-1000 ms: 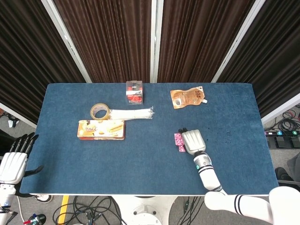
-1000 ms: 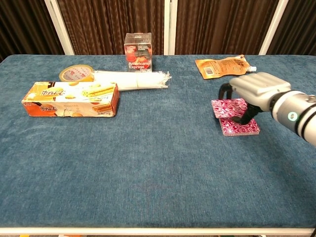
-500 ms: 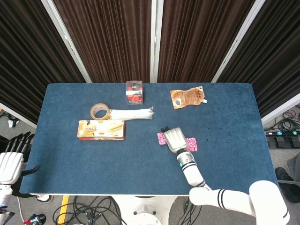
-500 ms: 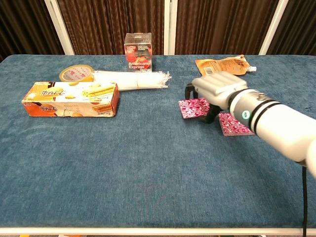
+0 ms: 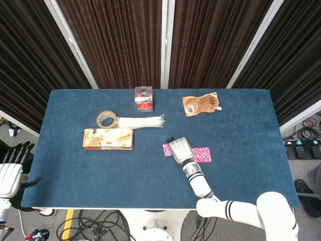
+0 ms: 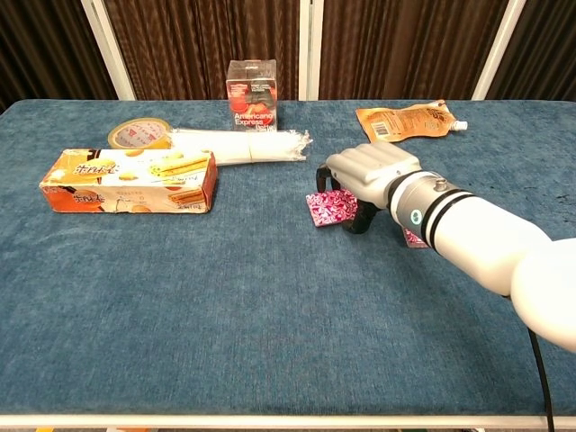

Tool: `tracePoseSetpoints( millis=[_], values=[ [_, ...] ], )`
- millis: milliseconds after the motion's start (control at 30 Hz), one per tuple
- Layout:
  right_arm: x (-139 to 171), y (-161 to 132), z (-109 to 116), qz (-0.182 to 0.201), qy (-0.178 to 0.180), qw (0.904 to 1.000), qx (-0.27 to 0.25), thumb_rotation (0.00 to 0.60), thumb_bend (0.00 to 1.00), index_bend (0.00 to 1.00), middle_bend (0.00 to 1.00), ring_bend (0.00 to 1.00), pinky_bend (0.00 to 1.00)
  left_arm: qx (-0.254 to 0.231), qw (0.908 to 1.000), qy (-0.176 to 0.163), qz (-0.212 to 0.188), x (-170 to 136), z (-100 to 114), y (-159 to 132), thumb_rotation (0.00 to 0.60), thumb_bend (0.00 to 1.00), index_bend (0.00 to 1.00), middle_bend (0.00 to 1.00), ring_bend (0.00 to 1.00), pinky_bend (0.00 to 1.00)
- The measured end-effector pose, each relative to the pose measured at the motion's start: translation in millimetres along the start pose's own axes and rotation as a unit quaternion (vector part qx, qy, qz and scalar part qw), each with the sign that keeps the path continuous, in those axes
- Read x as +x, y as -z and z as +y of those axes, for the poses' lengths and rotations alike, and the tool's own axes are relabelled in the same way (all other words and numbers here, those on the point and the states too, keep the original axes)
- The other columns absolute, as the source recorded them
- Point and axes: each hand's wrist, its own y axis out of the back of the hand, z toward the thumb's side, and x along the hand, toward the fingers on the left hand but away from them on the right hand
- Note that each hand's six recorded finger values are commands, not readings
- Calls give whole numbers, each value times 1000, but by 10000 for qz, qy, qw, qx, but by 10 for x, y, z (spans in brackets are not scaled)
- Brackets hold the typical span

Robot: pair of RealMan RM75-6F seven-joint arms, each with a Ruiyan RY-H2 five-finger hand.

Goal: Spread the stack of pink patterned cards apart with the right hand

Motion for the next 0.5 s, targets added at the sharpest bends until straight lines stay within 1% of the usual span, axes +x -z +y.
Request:
tracePoseSetpoints(
  millis=[67,133,233,300,400,500],
  values=[
    [-7,-9,-6,21,-24,10000,3,600,286,374,309,729,878,-3,10000,-4,3,-1,1,2,600,0,62,32,0,99],
    [-9,-14,-12,42,-44,10000,3,600,236,339,288,728,878,-7,10000,-10,5,1,4,5,600,0,62,32,0,99],
    [-7,-8,-23,56,-86,9999,13,600,148,251,244,726,877,-32,10000,1,20,-2,0,11,600,0,66,32,0,99],
    [-1,-1,-25,65,-122,9999,24,600,111,188,209,724,878,-26,10000,1,30,-6,-1,18,600,0,72,32,0,99],
    [12,0,-20,95,-165,9998,14,600,90,111,179,724,878,-32,10000,-4,36,-8,2,21,600,0,73,32,0,99],
    [28,-6,11,138,-150,9998,-17,600,83,95,175,723,878,-23,10000,-10,35,-9,3,20,600,0,73,32,0,99]
  ],
)
